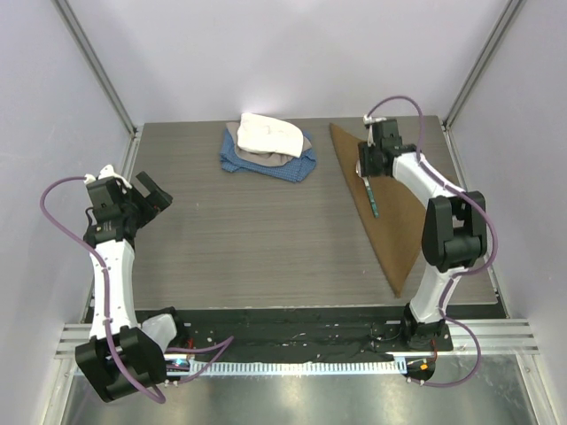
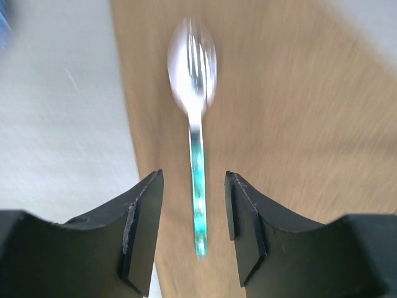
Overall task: Fold the napkin, place the utensils inside, and roll it up
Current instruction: Place the utensil onto the napkin, then fold the napkin
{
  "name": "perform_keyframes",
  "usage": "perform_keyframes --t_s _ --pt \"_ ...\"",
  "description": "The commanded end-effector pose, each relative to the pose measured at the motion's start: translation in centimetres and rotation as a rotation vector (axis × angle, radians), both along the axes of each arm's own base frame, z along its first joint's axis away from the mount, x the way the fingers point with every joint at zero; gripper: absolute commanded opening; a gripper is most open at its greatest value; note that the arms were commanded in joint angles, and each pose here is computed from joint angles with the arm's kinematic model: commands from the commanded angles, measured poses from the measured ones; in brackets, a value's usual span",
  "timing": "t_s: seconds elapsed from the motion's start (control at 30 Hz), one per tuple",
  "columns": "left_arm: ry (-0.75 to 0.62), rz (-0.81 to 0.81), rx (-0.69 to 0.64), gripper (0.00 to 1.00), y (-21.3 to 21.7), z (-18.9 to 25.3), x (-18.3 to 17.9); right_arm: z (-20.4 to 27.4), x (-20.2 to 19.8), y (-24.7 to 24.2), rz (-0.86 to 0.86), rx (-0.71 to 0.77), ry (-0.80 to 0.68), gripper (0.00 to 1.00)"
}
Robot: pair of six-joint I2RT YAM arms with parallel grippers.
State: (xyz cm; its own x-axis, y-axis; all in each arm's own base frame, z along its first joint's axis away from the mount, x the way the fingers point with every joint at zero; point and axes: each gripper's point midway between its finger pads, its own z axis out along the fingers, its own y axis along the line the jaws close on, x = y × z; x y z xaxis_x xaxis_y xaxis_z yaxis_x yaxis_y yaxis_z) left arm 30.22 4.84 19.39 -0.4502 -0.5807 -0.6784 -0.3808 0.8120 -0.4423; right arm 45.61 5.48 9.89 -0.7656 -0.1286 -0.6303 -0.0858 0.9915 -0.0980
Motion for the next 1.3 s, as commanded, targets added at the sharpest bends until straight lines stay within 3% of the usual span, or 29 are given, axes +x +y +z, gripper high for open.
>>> perform_keyframes --t_s 0.0,0.17,0.4,0.67,1.27 --pt "-0.028 -0.018 -0.009 1.00 -0.3 0.3 0.7 4.3 6.2 2.2 0.011 0.055 -0.154 0.52" --pt "-0.020 -0.012 0.000 1.00 -0.1 0.1 0.8 3.7 11.3 4.3 0.033 0.066 -0.190 0.49" --pt "-0.009 -0.013 -0.008 1.00 0.0 -0.3 1.0 1.2 14.9 7.1 0.072 0.062 -0.199 0.42" --pt "0.002 -0.019 -0.019 1.00 -0.2 -0.7 1.2 -1.5 15.5 9.1 0.109 -0.015 -0.182 0.40" --pt "0.007 -0.027 -0.024 1.00 -0.3 -0.8 1.2 -3.5 16.1 8.3 0.099 -0.108 -0.175 0.39"
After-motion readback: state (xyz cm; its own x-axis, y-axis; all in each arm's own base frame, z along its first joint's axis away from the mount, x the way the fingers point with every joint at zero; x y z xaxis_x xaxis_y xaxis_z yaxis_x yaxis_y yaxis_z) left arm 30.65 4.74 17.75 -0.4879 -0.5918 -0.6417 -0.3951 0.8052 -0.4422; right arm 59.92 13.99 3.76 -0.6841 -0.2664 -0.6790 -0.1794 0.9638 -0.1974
